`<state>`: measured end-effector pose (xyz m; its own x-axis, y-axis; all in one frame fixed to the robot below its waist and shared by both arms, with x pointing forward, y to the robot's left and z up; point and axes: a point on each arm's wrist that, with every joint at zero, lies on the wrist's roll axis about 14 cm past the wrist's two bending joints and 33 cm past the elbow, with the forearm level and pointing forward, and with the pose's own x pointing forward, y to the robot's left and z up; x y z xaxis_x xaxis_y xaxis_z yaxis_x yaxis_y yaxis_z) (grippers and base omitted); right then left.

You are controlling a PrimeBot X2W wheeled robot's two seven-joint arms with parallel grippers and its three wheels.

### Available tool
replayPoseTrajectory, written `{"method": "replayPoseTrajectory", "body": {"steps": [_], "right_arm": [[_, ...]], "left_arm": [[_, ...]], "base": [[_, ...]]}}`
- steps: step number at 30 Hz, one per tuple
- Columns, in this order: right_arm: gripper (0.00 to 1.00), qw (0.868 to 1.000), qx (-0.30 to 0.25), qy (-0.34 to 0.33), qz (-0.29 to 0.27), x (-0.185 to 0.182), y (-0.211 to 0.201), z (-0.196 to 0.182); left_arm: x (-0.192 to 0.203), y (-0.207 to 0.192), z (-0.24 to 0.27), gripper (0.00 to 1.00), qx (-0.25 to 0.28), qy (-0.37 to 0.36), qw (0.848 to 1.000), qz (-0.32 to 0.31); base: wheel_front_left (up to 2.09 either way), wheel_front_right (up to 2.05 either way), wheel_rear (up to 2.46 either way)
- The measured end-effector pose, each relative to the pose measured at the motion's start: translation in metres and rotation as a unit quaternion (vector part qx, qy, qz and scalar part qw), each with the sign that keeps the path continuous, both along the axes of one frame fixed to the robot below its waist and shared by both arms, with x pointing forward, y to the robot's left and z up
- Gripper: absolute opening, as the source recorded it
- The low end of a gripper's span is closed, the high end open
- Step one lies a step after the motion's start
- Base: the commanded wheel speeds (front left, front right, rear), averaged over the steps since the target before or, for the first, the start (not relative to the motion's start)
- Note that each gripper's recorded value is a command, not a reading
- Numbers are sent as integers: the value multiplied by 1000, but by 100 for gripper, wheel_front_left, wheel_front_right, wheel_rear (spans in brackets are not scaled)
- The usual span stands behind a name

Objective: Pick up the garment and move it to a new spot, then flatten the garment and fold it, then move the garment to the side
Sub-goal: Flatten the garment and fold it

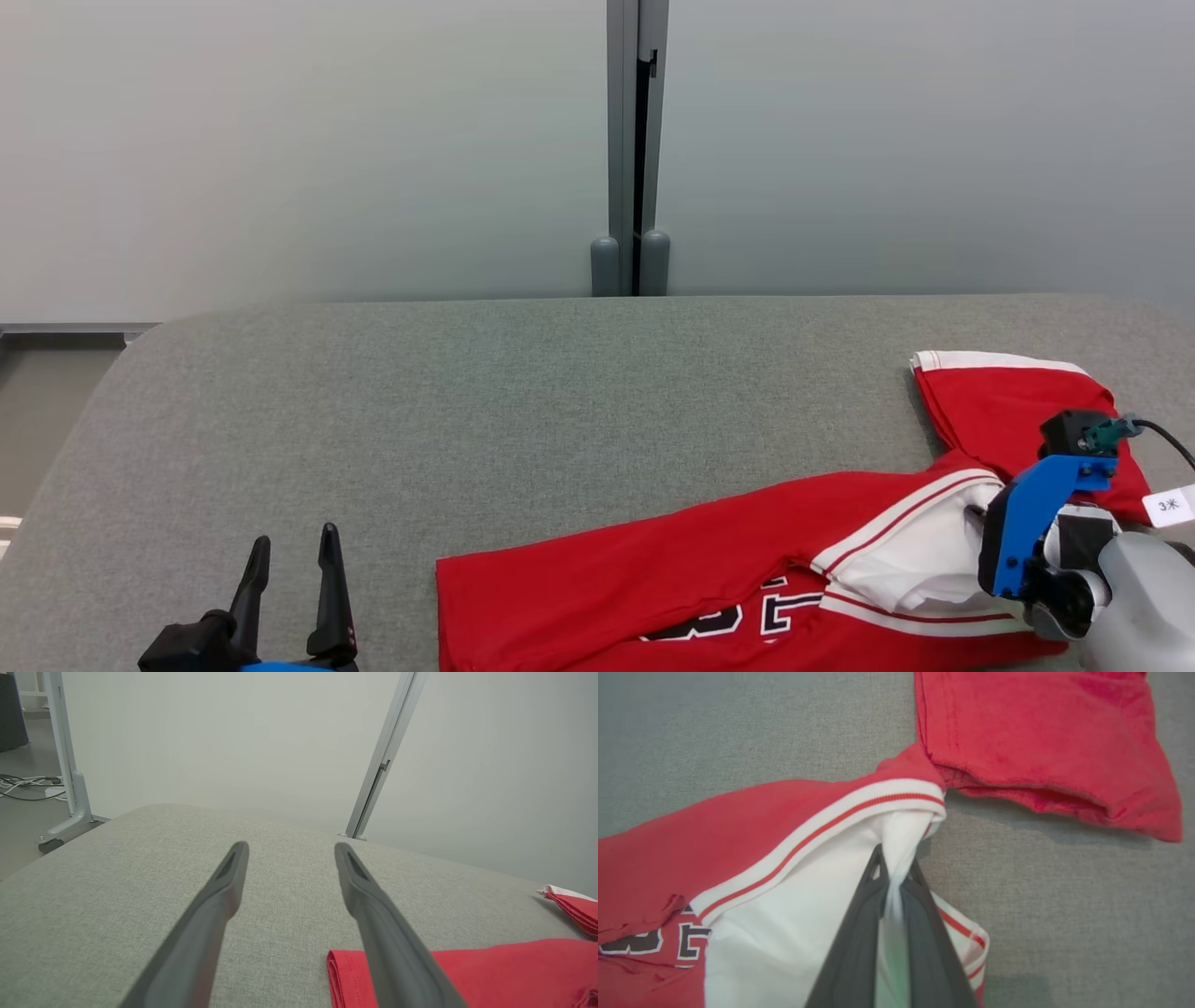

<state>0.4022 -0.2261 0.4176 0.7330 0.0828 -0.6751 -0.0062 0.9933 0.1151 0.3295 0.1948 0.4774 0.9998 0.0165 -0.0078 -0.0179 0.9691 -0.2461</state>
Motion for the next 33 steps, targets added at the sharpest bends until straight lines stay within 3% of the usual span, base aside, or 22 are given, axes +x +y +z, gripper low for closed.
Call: {"method": "replayPoseTrajectory", "body": {"steps": [8,20,24,29,33], "right_arm": [[0,992,83,-83,37,5,44,34],[0,950,221,-119,188,-21,195,78],[0,936,254,-99,222,-32,240,75],[0,931,262,-63,247,-40,272,53],[0,918,300,-44,255,-44,298,49]], "left_arm": [[-5,3,-1,100,-1,0,1000,5],[-24,26,-5,100,-2,3,999,41],[-32,36,-7,100,-3,6,998,59],[-42,48,-11,100,-4,11,997,79],[-48,56,-13,100,-2,16,995,94]], "base": [[0,0,0],[0,0,0],[0,0,0],[0,0,0],[0,0,0]]}}
